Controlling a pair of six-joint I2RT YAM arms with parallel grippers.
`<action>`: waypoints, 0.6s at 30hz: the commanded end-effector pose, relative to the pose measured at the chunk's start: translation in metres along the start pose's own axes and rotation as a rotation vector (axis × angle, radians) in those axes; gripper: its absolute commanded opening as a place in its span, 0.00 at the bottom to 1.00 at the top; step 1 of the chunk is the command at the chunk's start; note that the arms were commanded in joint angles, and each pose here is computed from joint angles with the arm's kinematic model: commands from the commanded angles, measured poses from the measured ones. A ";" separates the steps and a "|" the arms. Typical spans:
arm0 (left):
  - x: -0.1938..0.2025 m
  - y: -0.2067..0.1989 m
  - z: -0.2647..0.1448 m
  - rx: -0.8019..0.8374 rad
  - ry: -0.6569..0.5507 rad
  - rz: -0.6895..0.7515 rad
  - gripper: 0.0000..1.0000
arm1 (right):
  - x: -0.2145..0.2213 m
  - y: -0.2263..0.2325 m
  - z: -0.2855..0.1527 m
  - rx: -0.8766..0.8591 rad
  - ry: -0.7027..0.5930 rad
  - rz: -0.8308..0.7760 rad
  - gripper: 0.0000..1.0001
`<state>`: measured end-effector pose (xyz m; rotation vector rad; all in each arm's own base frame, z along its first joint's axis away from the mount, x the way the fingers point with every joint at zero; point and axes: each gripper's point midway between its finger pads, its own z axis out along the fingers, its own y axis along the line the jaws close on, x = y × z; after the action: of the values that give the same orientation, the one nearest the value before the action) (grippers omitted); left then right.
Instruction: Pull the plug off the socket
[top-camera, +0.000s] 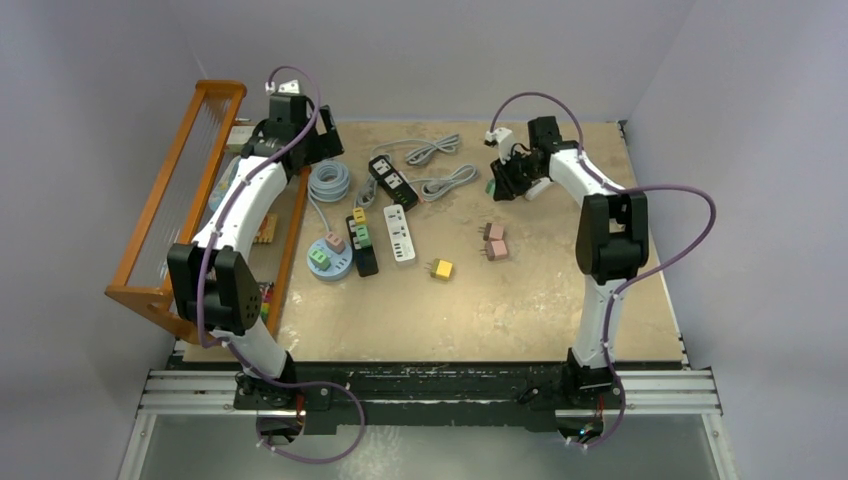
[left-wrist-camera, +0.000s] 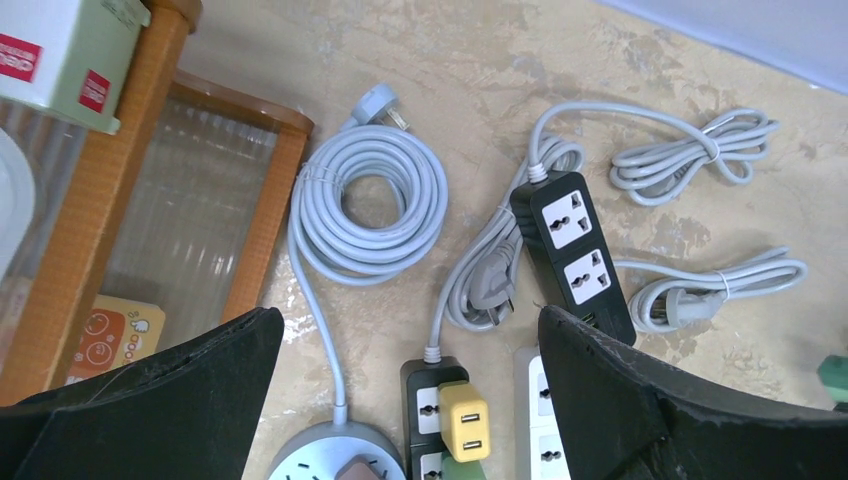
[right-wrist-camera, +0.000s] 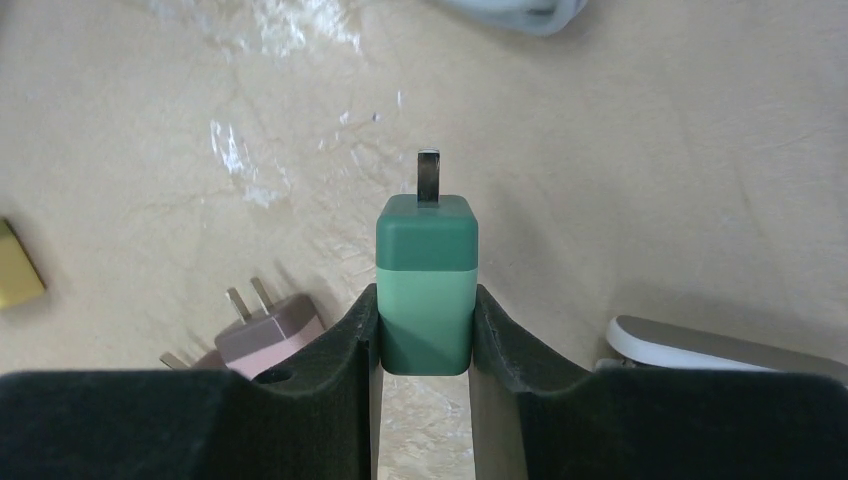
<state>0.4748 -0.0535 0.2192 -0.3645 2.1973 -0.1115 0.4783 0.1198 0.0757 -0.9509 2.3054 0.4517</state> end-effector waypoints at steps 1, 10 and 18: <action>-0.032 0.003 -0.022 0.004 -0.119 -0.001 1.00 | 0.021 0.011 0.001 -0.102 0.046 -0.048 0.00; -0.034 0.007 -0.021 -0.015 -0.133 0.009 1.00 | 0.066 0.026 0.014 -0.167 0.154 -0.016 0.09; -0.031 0.010 -0.015 -0.029 -0.125 0.023 1.00 | 0.048 -0.003 0.011 -0.010 0.111 0.008 0.23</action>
<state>0.4730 -0.0452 0.2313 -0.3623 2.1510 -0.0682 0.4422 0.1094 0.0240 -1.0525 2.4174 0.5495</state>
